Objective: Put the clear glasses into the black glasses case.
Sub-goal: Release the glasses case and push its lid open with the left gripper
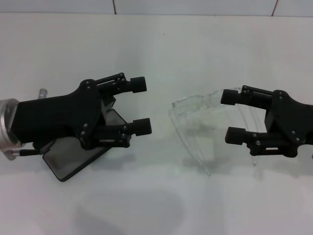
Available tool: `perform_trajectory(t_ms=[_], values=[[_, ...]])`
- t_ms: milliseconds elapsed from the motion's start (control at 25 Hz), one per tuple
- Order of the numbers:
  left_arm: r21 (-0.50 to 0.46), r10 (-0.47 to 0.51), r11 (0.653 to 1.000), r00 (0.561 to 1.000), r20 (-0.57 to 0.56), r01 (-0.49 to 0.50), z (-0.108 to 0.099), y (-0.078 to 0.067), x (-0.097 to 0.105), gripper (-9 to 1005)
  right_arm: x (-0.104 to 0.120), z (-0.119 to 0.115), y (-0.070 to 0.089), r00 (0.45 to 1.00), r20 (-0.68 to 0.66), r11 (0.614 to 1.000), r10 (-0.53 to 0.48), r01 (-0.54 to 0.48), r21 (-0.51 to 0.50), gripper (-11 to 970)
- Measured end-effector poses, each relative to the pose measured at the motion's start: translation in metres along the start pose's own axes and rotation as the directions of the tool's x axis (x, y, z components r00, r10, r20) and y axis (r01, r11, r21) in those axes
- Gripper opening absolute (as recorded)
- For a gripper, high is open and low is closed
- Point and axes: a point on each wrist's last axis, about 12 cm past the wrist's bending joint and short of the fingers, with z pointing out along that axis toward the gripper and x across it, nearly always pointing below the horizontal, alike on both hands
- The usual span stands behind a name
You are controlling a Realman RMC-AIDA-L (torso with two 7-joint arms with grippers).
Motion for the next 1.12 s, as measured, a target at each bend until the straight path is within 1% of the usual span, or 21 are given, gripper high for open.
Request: perform_trajectory(t_ms=[520,600,680,720,800,840,880,920,1000,1040,1080,1120], values=[[-0.006,-0.01,1.0,1.0,0.0,0.01,-0.002,-0.002,0.002,864,0.0,0.002,0.0,1.0,0.002,1.0,-0.003,0.003,-0.002,841],[-0.009,-0.027,1.0,1.0,-0.006,0.027,-0.002,0.0,-0.002,862,-0.001,0.0,0.0,1.0,0.005,1.0,-0.005,0.005,0.005,842],[-0.027,-0.057,0.998,0.998,-0.025,0.057,-0.003,0.006,-0.012,860,-0.001,-0.001,-0.001,1.0,0.006,1.0,-0.006,0.006,0.013,842],[-0.044,-0.072,0.997,0.996,-0.043,0.07,-0.004,0.01,-0.021,859,-0.002,-0.003,-0.001,1.0,0.008,1.0,-0.008,0.008,0.019,842],[-0.082,-0.077,0.994,0.992,-0.097,0.069,-0.003,0.015,-0.04,858,-0.002,-0.009,-0.001,1.0,0.016,0.999,-0.008,0.007,0.045,842],[-0.115,-0.073,0.992,0.987,-0.142,0.057,-0.002,0.016,-0.053,857,-0.002,-0.009,-0.001,1.0,0.016,0.999,-0.008,0.007,0.045,842],[-0.152,-0.07,0.987,0.98,-0.188,0.041,-0.001,0.016,-0.066,856,0.001,-0.018,0.001,1.0,0.022,0.997,0.001,-0.002,0.075,842],[-0.188,-0.056,0.982,0.971,-0.232,0.011,0.0,0.016,-0.079,855,0.002,-0.02,0.002,1.0,0.024,0.996,0.003,-0.005,0.084,842],[-0.293,-0.079,0.956,0.933,-0.352,-0.029,0.003,0.014,-0.102,853,0.004,-0.028,0.005,0.999,0.033,0.994,0.009,-0.012,0.112,842],[-0.342,-0.102,0.939,0.911,-0.399,-0.044,0.005,0.014,-0.11,852,0.006,-0.033,0.007,0.999,0.04,0.991,0.011,-0.016,0.13,842],[-0.388,-0.134,0.92,0.88,-0.456,-0.061,0.008,0.015,-0.114,852,0.007,-0.038,0.009,0.999,0.05,0.989,0.01,-0.017,0.148,842],[-0.442,-0.182,0.893,0.834,-0.521,-0.081,0.012,0.016,-0.117,851,0.008,-0.043,0.012,0.998,0.06,0.986,0.01,-0.02,0.167,842]])
